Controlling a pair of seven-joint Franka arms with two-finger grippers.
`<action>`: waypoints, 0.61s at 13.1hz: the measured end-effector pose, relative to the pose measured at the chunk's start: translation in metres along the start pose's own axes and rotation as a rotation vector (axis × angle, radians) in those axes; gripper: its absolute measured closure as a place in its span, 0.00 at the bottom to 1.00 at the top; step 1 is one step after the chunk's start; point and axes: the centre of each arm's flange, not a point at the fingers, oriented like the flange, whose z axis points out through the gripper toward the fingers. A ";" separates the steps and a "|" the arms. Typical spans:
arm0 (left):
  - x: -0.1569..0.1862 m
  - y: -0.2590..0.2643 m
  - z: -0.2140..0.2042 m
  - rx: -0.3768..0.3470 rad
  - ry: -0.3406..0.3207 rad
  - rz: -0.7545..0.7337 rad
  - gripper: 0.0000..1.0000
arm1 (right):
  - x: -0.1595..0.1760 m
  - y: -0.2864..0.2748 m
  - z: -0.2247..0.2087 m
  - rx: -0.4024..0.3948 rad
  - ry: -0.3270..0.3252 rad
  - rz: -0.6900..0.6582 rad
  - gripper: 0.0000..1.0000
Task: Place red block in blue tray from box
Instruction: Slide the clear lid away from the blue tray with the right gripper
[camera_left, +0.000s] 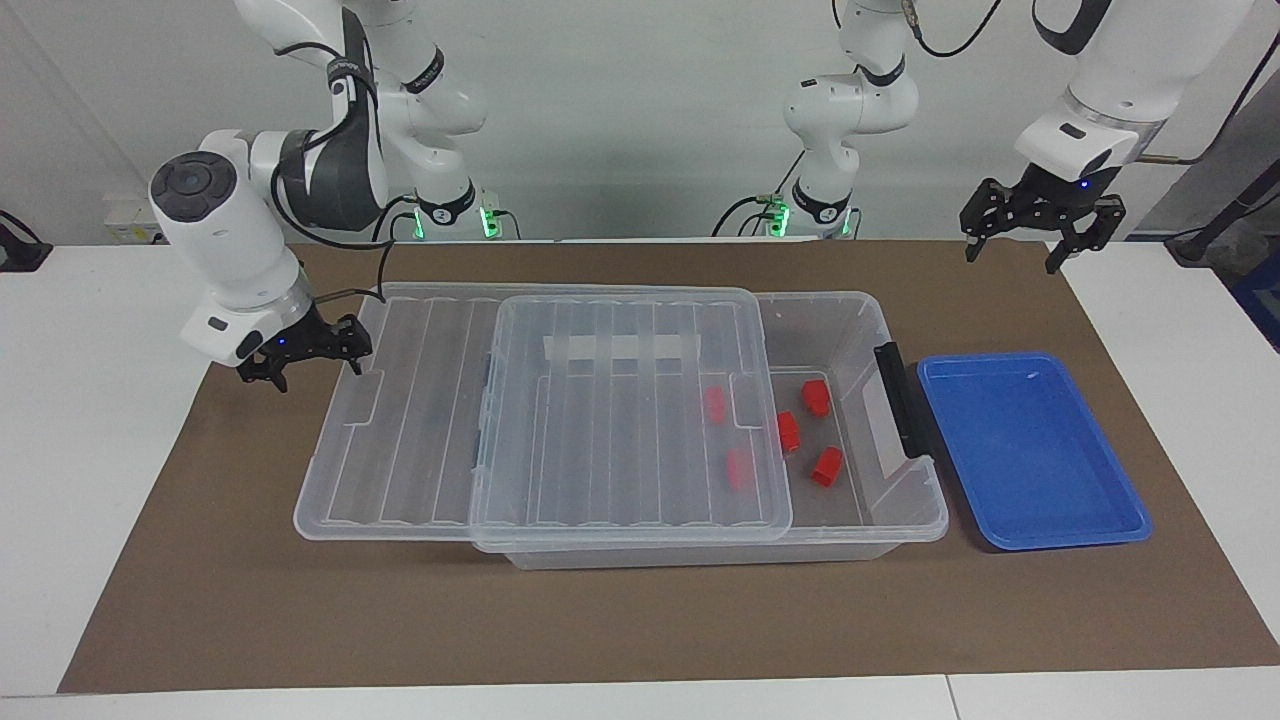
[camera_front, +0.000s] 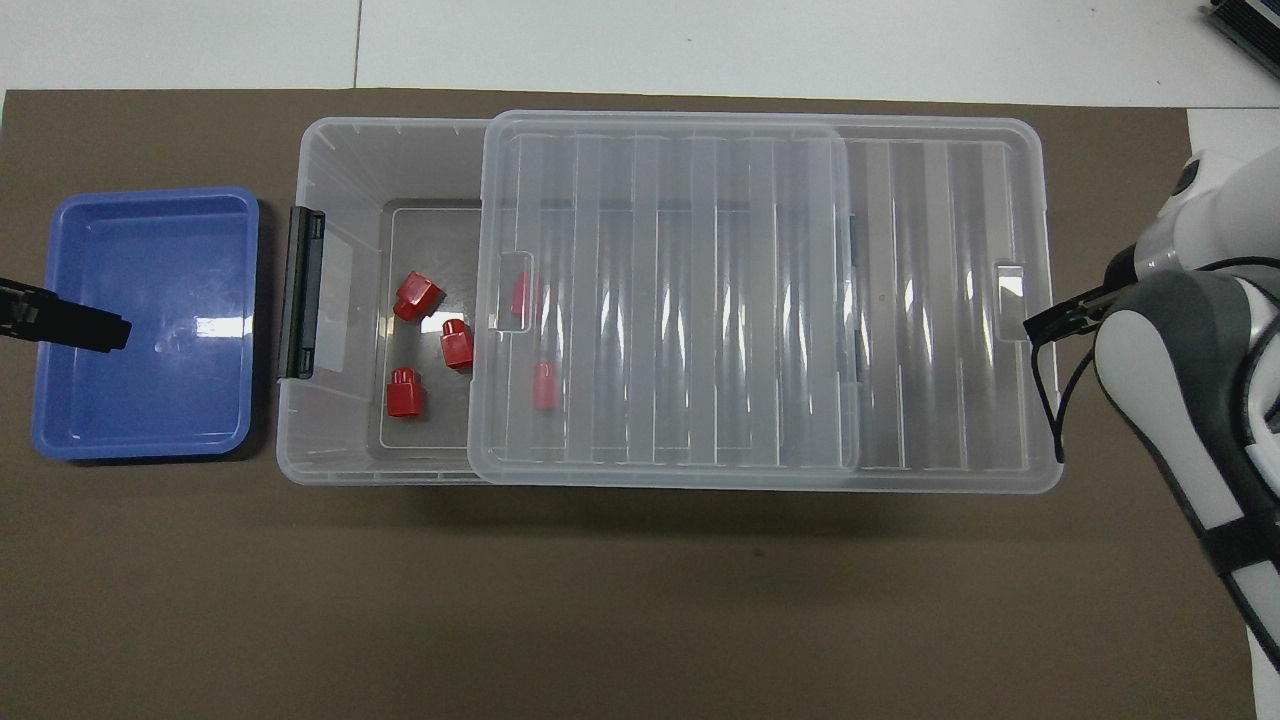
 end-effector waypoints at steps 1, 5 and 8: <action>0.000 0.000 0.000 0.000 0.000 0.000 0.00 | -0.001 0.004 0.000 0.001 0.000 -0.010 0.00; 0.000 0.001 0.000 0.000 0.000 0.002 0.00 | -0.010 0.023 0.002 0.003 -0.003 -0.046 0.00; 0.002 0.008 -0.001 0.000 0.001 0.007 0.00 | -0.015 0.035 0.003 0.005 -0.004 -0.056 0.00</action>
